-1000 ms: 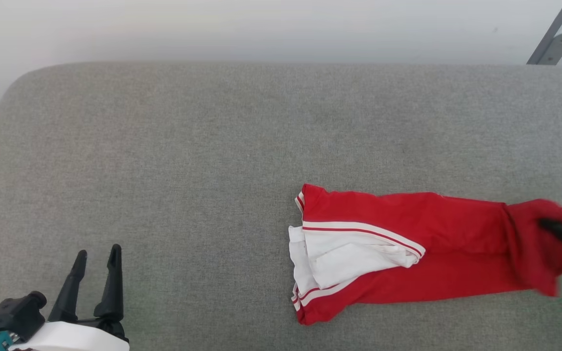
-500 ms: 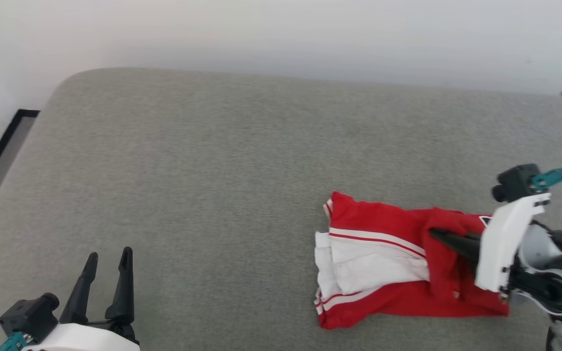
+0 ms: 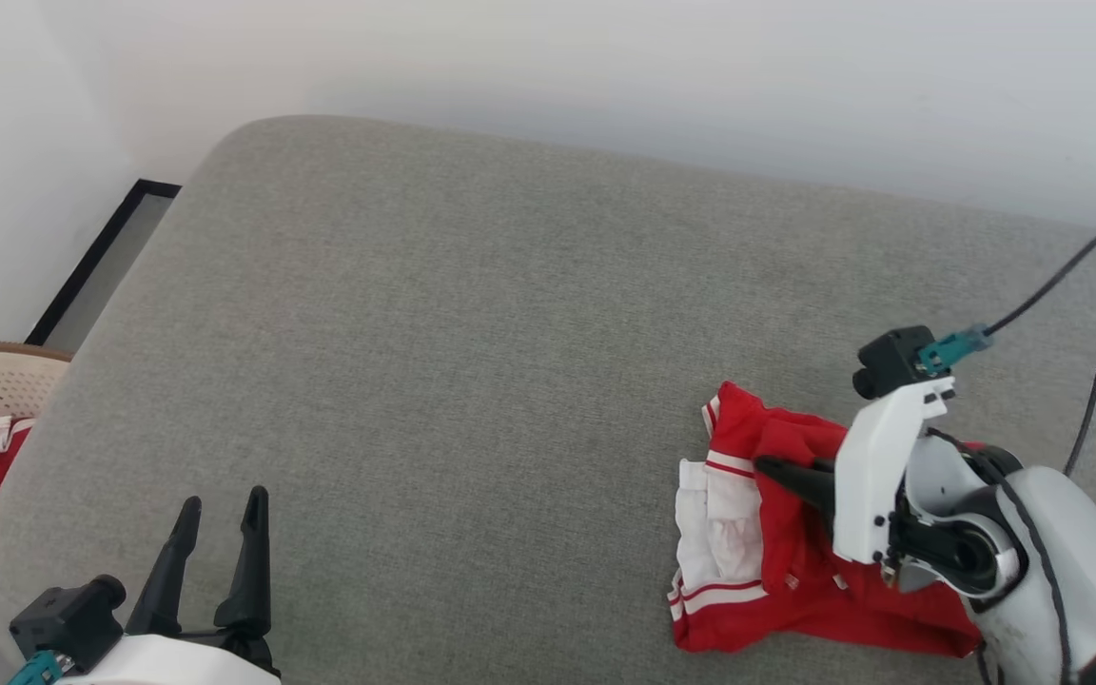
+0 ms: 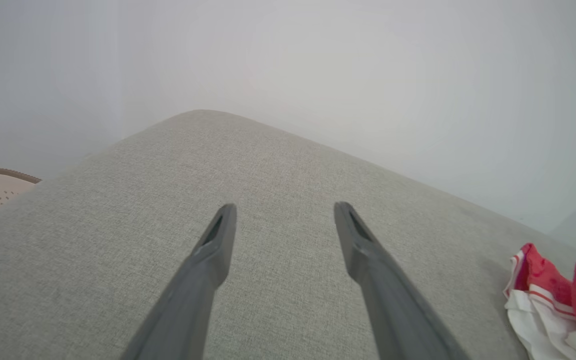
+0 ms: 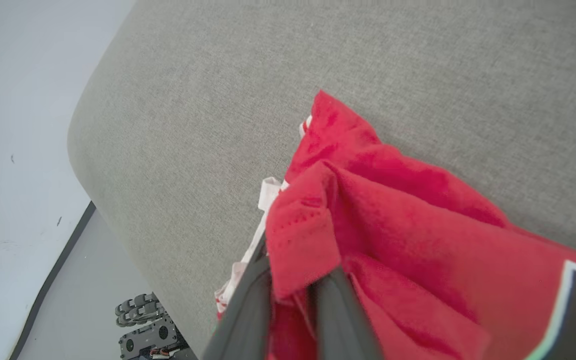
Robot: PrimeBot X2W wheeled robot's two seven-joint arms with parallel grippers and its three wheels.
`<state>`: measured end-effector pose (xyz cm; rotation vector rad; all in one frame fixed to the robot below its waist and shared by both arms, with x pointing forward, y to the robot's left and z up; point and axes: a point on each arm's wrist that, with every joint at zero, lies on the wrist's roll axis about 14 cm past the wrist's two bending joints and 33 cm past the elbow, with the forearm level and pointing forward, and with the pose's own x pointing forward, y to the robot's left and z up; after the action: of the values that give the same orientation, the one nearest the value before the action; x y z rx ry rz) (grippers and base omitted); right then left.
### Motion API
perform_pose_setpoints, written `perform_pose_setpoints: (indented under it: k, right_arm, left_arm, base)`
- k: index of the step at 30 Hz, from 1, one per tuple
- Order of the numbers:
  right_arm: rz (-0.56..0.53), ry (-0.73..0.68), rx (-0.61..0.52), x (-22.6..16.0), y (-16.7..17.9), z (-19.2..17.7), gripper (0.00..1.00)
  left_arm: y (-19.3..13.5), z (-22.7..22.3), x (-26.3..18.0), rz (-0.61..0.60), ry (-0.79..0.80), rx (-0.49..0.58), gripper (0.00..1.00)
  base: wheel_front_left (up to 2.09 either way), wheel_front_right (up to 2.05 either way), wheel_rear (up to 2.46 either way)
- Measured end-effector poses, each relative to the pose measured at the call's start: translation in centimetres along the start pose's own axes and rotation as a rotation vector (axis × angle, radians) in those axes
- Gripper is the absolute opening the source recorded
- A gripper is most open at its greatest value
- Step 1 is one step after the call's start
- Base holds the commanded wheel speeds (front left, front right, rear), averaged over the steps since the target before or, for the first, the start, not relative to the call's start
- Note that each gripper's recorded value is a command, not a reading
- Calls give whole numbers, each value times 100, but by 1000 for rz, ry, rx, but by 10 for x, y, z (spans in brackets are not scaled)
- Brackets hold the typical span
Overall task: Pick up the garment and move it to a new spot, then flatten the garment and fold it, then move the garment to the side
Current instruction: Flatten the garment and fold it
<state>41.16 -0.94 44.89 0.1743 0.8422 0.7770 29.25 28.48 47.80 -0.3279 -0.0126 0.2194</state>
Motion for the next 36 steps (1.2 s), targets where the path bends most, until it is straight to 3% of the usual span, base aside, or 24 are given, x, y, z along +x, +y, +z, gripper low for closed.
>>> perform_pose_setpoints:
  k: [1, 9, 17, 25, 36]
  right_arm:
    - [3, -2, -3, 2, 1, 2, 100]
    - [19, -66, -43, -7, 8, 22, 100]
    - [-27, -202, -59, -39, -10, 48, 100]
    - [-126, -421, -75, -88, -38, 68, 100]
    - [-289, -693, -97, -157, -69, 58, 100]
  left_arm:
    - [1, 0, 0, 3, -2, -1, 100]
    - [0, 4, 4, 0, -13, -6, 100]
    - [-8, 4, 15, -23, -16, -16, 100]
    - [-14, 5, 25, -46, -19, -13, 100]
    - [-19, 7, 24, -71, -27, -7, 100]
  base:
    - [0, 0, 0]
    - [0, 0, 0]
    - [0, 0, 0]
    - [0, 0, 0]
    - [0, 0, 0]
